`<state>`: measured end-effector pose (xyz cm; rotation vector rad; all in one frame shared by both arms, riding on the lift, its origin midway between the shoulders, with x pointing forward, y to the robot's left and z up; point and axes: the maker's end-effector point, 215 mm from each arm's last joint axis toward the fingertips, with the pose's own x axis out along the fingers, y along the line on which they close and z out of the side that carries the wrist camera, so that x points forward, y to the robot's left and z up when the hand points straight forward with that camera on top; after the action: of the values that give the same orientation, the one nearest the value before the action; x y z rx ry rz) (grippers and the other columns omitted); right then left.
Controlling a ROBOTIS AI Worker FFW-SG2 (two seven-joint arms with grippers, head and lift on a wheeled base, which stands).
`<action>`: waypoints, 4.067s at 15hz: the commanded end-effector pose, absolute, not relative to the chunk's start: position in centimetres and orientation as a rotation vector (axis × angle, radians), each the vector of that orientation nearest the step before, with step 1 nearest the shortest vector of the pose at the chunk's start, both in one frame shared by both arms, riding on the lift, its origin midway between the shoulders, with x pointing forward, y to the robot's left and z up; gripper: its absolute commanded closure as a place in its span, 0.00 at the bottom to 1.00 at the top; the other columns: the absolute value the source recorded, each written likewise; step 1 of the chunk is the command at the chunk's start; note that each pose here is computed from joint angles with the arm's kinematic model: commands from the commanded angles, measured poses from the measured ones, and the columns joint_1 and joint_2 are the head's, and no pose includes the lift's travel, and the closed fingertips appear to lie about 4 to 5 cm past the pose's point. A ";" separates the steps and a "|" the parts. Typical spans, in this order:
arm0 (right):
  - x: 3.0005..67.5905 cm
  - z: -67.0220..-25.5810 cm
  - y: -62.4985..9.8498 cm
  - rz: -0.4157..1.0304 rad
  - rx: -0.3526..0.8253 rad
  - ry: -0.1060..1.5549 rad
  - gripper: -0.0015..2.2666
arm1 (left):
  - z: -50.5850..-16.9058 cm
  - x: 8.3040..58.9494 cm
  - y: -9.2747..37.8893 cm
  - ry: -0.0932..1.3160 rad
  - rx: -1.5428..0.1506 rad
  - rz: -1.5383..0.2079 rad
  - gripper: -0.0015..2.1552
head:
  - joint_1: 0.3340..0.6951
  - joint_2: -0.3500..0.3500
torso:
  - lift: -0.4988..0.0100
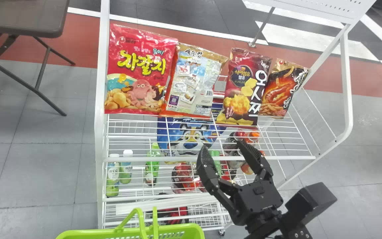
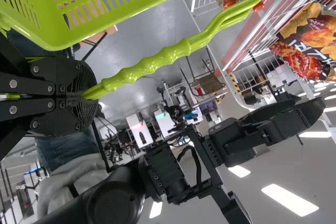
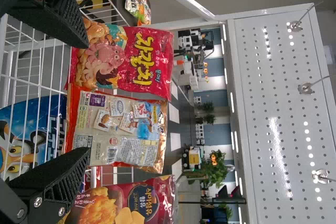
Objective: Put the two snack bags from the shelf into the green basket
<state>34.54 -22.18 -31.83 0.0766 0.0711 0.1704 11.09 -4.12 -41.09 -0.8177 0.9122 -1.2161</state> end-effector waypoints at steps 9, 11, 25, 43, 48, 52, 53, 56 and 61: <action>34.8 -31.5 -22.3 0.172 0.072 0.062 0.06 | -41.0 10.9 -4.1 0.911 -0.819 -1.217 0.99 | 1.00 0.00 | 0.96; 35.8 -31.6 -22.5 0.169 0.065 0.055 0.06 | -41.0 10.9 -4.0 0.909 -0.819 -1.218 0.99 | 1.00 0.00 | 0.96; 50.6 -37.0 -23.2 0.126 -0.015 0.182 0.06 | -41.3 10.6 -2.9 0.929 -0.821 -1.193 0.99 | 1.00 0.00 | 0.96; 61.8 -38.3 -25.3 0.059 -0.081 0.190 0.07 | -42.2 11.6 -1.1 0.932 -0.804 -1.144 0.99 | 1.00 0.00 | 0.96; 61.7 -39.5 -24.3 0.055 -0.092 0.216 0.87 | -42.1 11.9 -0.8 0.923 -0.812 -1.141 0.99 | 1.00 0.00 | 0.96; 60.9 -38.8 -25.8 -0.012 -0.101 0.197 0.88 | -41.9 12.1 -0.9 0.924 -0.811 -1.145 0.99 | 1.00 0.00 | 0.96; 60.8 -38.7 -26.0 -0.019 -0.103 0.195 0.88 | -41.9 12.2 -0.9 0.923 -0.810 -1.147 0.99 | 1.00 0.00 | 0.96; 60.6 -38.5 -26.6 -0.036 -0.105 0.191 0.88 | -41.9 12.1 -1.0 0.923 -0.811 -1.149 0.99 | 1.00 0.00 | 0.96; 58.1 -35.8 -26.5 -0.038 -0.081 0.139 0.88 | -41.7 12.1 -1.1 0.921 -0.812 -1.154 0.99 | 1.00 0.00 | 0.96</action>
<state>58.98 -26.49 -36.78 -0.0931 0.1564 -0.0385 12.10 -1.11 -41.77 -0.8123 0.9218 -1.1526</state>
